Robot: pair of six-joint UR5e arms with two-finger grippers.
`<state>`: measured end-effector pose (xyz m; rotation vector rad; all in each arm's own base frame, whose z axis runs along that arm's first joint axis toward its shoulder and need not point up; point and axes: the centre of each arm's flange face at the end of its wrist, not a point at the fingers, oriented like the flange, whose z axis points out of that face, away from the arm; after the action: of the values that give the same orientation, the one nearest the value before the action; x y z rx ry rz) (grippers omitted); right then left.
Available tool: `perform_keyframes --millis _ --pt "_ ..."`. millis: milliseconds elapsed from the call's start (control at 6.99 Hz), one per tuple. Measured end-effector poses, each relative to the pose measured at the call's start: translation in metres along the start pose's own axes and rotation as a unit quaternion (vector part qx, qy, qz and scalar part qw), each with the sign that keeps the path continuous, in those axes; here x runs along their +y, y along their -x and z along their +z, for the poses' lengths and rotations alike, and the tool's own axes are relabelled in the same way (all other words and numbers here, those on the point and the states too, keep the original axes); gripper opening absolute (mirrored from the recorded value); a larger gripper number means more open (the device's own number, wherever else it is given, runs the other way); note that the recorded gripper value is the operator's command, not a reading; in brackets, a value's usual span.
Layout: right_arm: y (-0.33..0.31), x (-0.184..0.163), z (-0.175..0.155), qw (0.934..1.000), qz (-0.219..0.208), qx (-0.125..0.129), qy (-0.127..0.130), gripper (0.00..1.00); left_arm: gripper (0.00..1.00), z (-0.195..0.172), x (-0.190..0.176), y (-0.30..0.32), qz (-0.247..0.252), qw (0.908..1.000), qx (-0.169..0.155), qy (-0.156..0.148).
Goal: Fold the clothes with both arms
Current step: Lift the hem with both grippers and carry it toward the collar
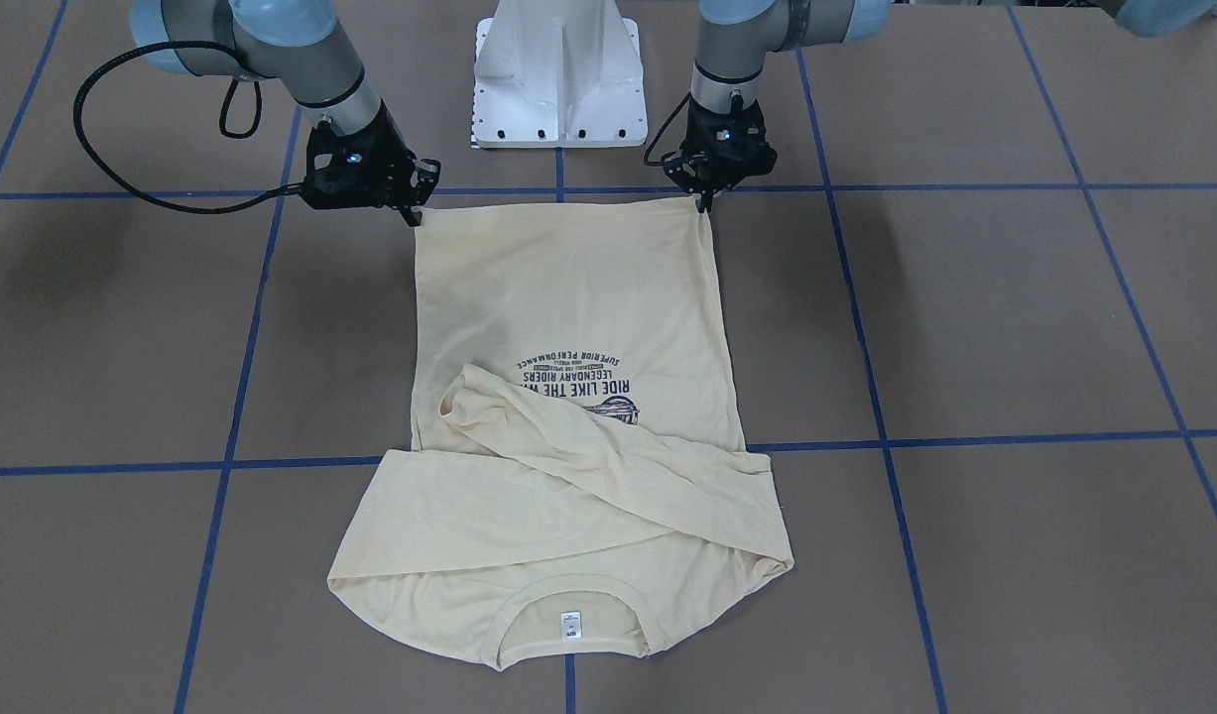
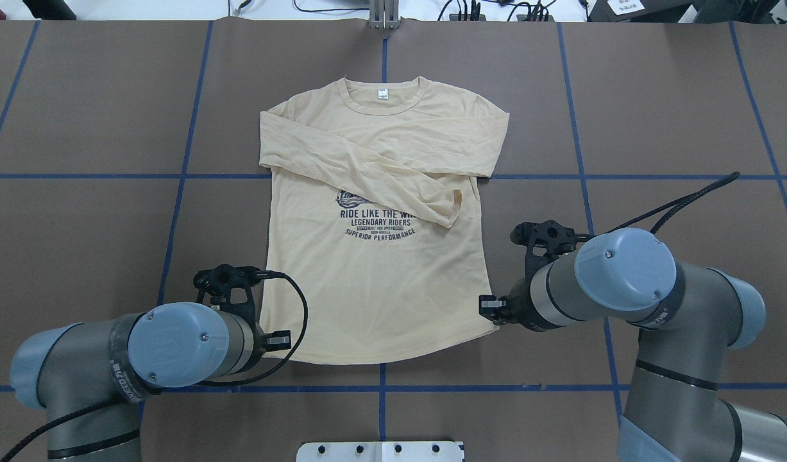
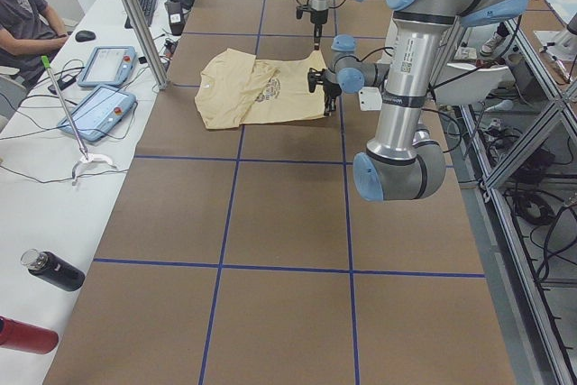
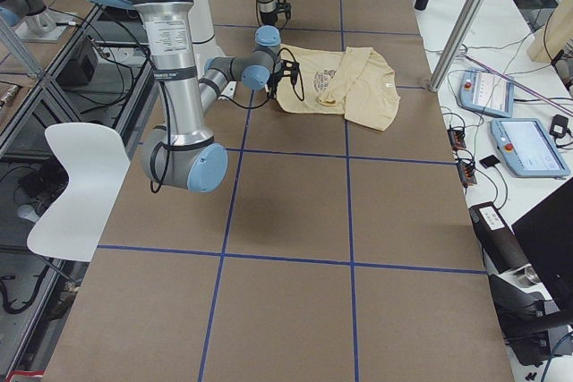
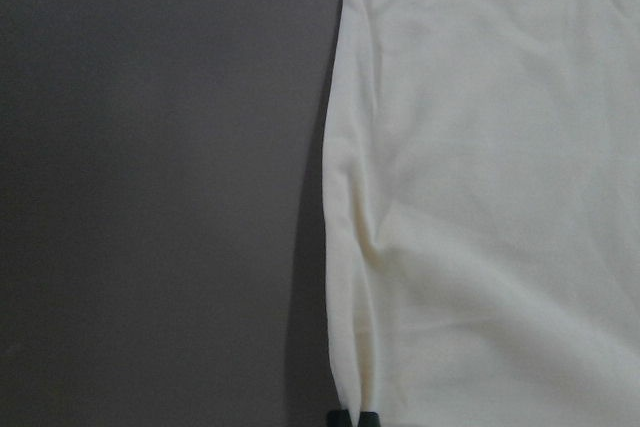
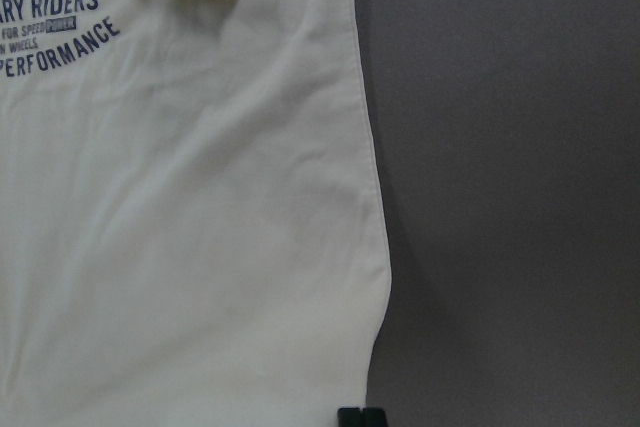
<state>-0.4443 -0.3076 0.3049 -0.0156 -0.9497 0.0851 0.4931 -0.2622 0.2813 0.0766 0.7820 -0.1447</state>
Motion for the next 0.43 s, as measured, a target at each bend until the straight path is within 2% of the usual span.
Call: perform_keyframes --millis 286,429 --pt "-0.026 0.015 -0.023 0.9999 0.001 -0.002 0.016 0.00 0.00 -0.029 0.009 0.004 0.004 0.9998 -0.017 0.010" --pt "-0.036 0.025 -0.036 0.9993 0.001 -0.006 0.036 0.00 0.00 -0.040 0.026 0.000 0.014 0.9991 -0.022 0.034"
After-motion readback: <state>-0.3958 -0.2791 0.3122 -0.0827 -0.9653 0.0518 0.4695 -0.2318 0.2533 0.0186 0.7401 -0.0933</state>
